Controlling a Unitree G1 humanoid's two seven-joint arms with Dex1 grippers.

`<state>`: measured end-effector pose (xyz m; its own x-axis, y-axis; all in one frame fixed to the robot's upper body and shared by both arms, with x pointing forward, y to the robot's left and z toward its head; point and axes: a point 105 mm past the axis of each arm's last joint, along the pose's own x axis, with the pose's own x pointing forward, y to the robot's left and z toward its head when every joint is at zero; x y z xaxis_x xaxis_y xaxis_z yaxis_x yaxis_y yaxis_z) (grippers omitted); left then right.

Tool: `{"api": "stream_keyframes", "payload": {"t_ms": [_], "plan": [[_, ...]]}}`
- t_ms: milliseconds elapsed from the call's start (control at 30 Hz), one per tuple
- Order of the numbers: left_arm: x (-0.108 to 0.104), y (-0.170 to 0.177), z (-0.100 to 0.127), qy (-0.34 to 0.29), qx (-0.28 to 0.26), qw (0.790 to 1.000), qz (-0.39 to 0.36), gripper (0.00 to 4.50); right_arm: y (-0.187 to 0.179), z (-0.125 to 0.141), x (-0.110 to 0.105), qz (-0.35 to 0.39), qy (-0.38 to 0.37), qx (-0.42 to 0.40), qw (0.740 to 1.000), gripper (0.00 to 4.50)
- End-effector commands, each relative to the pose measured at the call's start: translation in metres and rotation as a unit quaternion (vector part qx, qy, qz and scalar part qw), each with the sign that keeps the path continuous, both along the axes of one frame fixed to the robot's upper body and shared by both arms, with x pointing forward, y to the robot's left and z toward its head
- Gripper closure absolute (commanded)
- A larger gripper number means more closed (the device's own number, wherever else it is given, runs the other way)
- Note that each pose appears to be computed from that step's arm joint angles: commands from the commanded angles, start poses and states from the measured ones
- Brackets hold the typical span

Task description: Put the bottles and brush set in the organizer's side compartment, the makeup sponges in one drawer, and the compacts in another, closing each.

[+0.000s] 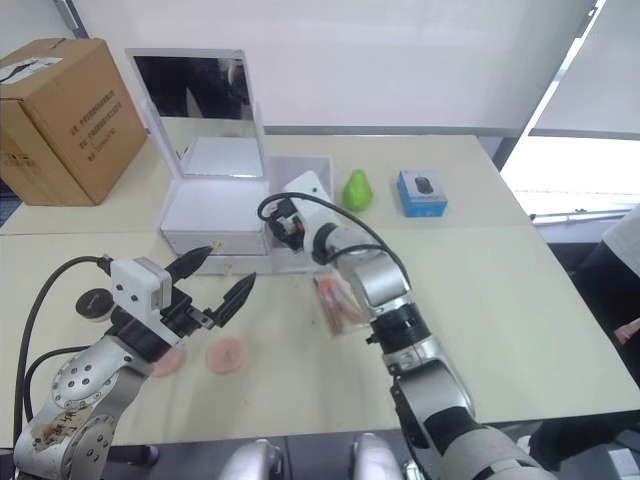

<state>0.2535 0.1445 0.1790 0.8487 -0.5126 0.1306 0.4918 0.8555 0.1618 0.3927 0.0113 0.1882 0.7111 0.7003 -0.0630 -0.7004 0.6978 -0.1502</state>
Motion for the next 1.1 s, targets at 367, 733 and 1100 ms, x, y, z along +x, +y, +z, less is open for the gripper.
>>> {"api": "stream_keyframes", "payload": {"t_ms": [367, 733, 1100], "plan": [[-0.003, 0.013, 0.007, -0.002, -0.012, 1.0, -0.021, 0.0, -0.028, 0.131, -0.056, 0.069, -0.129, 0.123, 0.982, 0.04], [-0.005, 0.18, 0.007, 0.082, 0.086, 0.987, 0.105, 0.0, -0.223, 0.045, -0.1, -0.044, -0.041, -0.024, 0.998, 0.04], [-0.028, 0.292, -0.003, 0.11, 0.106, 0.953, 0.263, 0.0, -0.33, -0.032, -0.142, -0.181, 0.063, -0.051, 0.98, 0.04]]}}
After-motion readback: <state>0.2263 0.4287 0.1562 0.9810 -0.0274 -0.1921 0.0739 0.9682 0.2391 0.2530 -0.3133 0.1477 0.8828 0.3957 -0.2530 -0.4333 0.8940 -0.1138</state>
